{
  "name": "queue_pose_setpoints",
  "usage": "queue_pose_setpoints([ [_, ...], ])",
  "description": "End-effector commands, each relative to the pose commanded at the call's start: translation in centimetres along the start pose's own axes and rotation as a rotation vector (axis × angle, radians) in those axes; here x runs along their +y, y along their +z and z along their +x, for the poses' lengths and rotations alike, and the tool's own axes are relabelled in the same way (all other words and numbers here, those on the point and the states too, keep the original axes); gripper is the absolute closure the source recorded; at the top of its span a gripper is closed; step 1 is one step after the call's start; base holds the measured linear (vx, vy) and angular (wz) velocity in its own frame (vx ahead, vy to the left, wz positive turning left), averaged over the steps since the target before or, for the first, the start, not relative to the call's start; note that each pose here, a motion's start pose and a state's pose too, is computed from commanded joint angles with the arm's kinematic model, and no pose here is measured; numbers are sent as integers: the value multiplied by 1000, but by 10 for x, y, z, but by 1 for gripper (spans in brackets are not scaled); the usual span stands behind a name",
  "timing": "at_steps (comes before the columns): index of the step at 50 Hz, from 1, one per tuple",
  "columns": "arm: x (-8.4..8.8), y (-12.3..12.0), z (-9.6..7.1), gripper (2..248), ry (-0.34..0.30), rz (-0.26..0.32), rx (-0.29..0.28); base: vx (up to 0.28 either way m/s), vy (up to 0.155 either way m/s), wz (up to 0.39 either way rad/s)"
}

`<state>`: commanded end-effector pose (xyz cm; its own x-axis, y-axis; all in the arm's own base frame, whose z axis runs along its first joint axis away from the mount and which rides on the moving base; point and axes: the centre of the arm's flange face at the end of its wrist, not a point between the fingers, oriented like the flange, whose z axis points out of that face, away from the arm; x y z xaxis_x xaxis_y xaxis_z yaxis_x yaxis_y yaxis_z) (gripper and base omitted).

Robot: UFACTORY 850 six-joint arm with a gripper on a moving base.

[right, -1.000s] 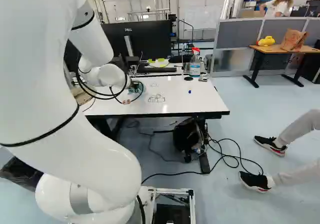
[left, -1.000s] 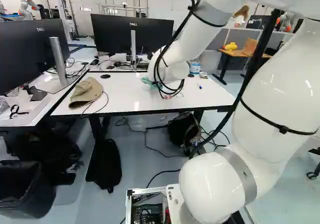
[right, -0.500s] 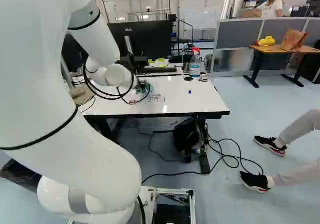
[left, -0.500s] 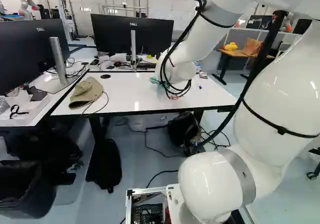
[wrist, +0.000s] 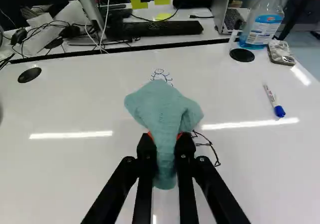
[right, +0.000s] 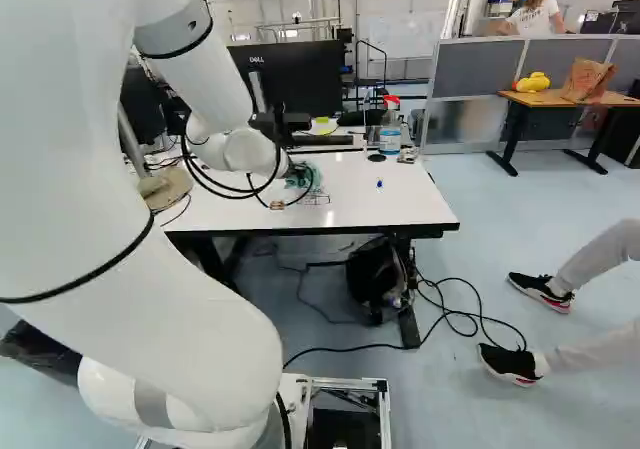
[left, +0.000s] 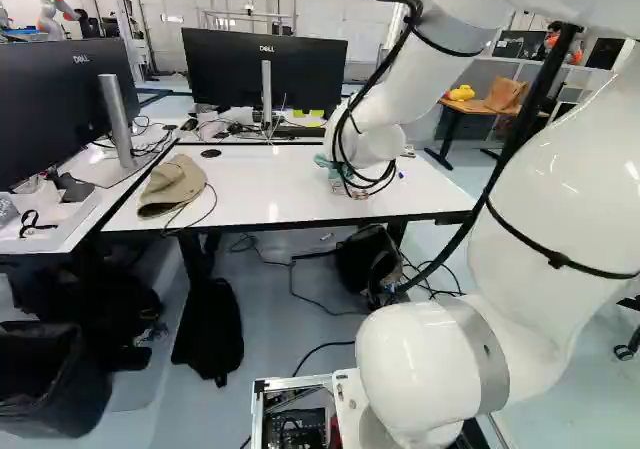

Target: Clean the table with the green towel

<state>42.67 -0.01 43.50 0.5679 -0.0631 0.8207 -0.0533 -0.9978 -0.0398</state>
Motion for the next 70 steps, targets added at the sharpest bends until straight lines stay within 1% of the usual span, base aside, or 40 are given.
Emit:
queue_pose_setpoints([
  [27, 39, -3, 0, 200, 52, -75, 4, 0, 0, 0],
  [45, 39, -3, -1, 200, 53, -76, -4, 0, 0, 0],
  [70, 39, -3, -8, 200, 56, -74, -84, 0, 0, 0],
])
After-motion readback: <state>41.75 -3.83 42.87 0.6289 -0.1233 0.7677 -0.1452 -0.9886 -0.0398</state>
